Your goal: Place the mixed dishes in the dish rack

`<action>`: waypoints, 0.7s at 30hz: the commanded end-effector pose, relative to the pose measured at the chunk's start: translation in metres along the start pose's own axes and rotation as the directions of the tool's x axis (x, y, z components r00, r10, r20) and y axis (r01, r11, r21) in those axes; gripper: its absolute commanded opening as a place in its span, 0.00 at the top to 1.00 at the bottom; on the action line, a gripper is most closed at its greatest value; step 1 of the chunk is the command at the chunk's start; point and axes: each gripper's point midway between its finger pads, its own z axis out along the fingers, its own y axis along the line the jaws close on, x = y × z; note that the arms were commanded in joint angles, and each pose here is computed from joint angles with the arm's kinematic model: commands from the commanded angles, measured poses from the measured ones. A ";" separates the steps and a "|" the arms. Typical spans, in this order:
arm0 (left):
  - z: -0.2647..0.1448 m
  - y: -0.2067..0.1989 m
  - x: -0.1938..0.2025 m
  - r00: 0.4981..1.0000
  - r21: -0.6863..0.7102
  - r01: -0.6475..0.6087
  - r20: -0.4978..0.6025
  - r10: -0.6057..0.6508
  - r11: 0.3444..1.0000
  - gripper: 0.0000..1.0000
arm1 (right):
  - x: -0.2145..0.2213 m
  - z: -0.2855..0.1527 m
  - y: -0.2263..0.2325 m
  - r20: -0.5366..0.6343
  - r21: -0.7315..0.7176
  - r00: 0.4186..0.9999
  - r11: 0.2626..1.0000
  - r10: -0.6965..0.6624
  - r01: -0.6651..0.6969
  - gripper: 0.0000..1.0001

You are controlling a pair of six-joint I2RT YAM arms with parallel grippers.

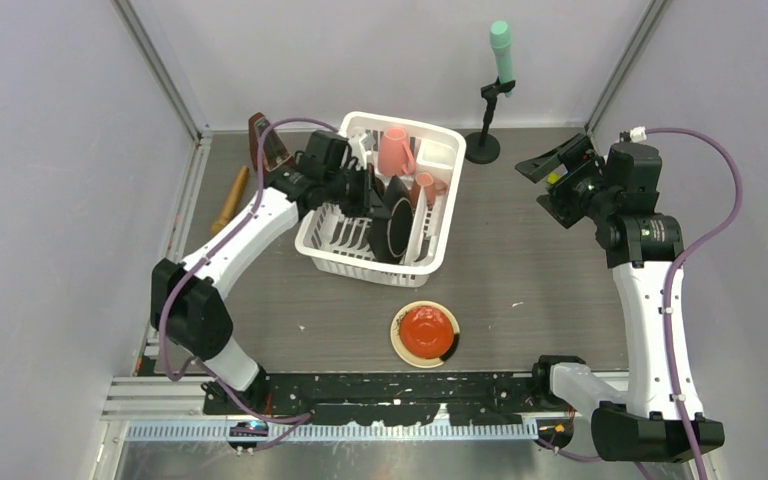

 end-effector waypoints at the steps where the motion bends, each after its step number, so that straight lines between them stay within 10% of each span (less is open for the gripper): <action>1: -0.010 -0.009 0.005 0.998 -0.049 -0.044 0.047 0.046 0.998 1.00 | -0.008 -0.001 0.011 0.036 -0.032 0.999 0.999 -0.011 0.012 0.10; 10: -0.004 -0.021 -0.001 0.952 -0.129 -0.088 0.281 0.122 0.988 0.96 | -0.006 0.001 0.010 0.033 -0.029 0.999 1.000 -0.012 0.013 0.10; 16: 0.004 -0.034 0.004 0.970 -0.070 -0.072 0.229 0.086 0.995 0.33 | -0.007 0.001 0.011 0.029 -0.030 0.999 0.999 -0.020 0.021 0.09; 21: -0.012 -0.049 -0.004 0.961 -0.041 -0.088 0.259 0.096 0.995 0.17 | -0.003 0.001 0.006 0.008 -0.003 0.999 0.999 -0.045 0.045 0.06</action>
